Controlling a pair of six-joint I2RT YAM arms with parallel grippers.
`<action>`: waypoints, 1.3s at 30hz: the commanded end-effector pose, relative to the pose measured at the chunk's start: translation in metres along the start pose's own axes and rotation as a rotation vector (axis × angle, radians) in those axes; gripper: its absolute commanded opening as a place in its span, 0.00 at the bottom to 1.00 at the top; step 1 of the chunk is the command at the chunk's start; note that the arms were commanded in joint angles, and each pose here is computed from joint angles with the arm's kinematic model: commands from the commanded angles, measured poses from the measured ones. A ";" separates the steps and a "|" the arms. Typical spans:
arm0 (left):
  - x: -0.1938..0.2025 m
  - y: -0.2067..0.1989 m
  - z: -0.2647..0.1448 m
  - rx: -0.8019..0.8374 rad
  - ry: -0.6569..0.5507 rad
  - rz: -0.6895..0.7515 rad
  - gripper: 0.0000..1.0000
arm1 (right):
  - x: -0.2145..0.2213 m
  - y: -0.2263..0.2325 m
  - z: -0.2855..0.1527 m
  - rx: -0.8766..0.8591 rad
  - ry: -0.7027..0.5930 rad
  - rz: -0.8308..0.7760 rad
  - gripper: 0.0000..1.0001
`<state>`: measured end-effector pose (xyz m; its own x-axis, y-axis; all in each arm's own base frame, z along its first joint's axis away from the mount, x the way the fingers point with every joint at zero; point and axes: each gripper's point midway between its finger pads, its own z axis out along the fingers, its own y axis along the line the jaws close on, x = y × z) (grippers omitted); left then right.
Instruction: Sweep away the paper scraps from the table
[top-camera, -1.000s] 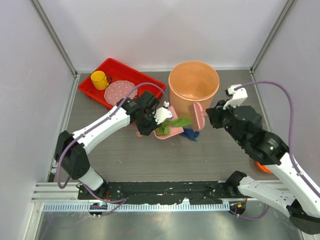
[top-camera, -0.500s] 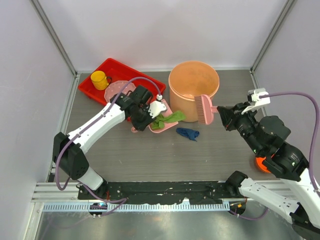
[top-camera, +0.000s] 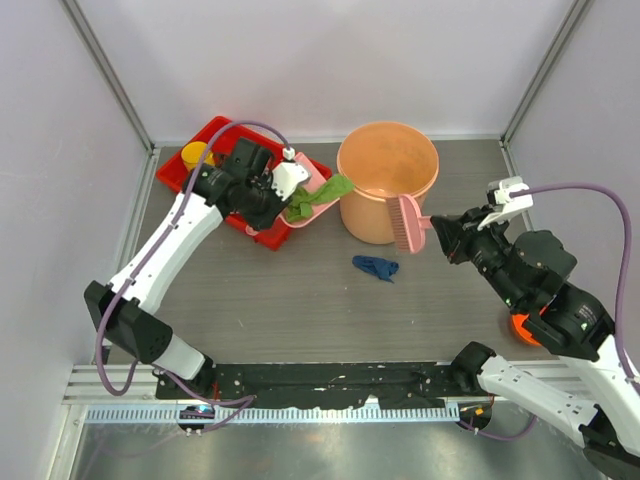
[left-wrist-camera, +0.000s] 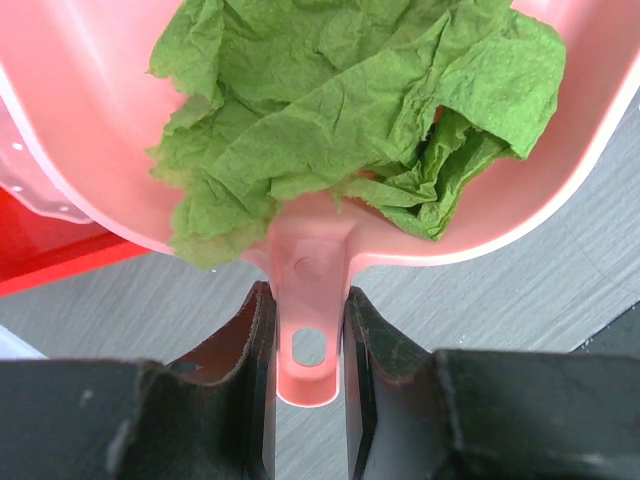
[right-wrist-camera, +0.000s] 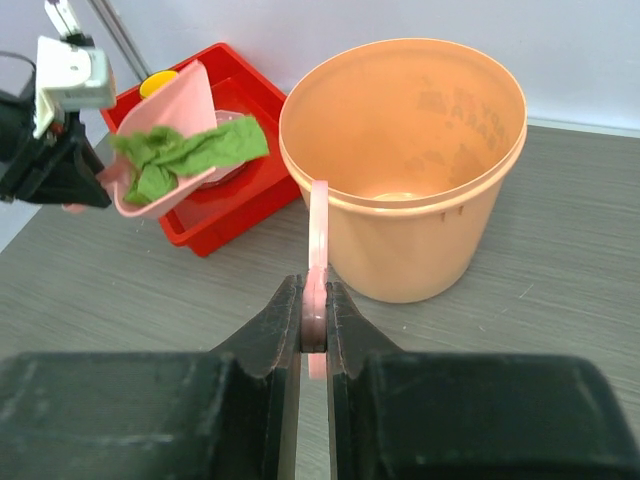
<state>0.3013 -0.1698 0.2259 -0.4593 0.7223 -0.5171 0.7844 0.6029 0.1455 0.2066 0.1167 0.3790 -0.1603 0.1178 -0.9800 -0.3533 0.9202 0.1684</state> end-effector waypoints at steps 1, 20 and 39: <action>-0.027 0.018 -0.032 -0.095 -0.091 -0.008 0.00 | 0.002 0.012 0.006 -0.059 0.009 -0.018 0.01; -0.144 0.088 -0.029 -0.341 -0.215 0.014 0.00 | 0.041 0.028 0.026 -0.128 0.129 -0.065 0.01; -0.256 0.088 -0.057 -1.140 -0.183 0.580 0.00 | 0.047 0.033 0.028 -0.157 0.142 -0.076 0.01</action>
<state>0.4634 -0.2941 0.3531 -0.0443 0.9586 -0.2814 0.3007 0.2814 0.9113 0.2133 0.1589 0.3141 -0.3164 -0.0492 -0.9474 -0.4812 0.8690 0.1156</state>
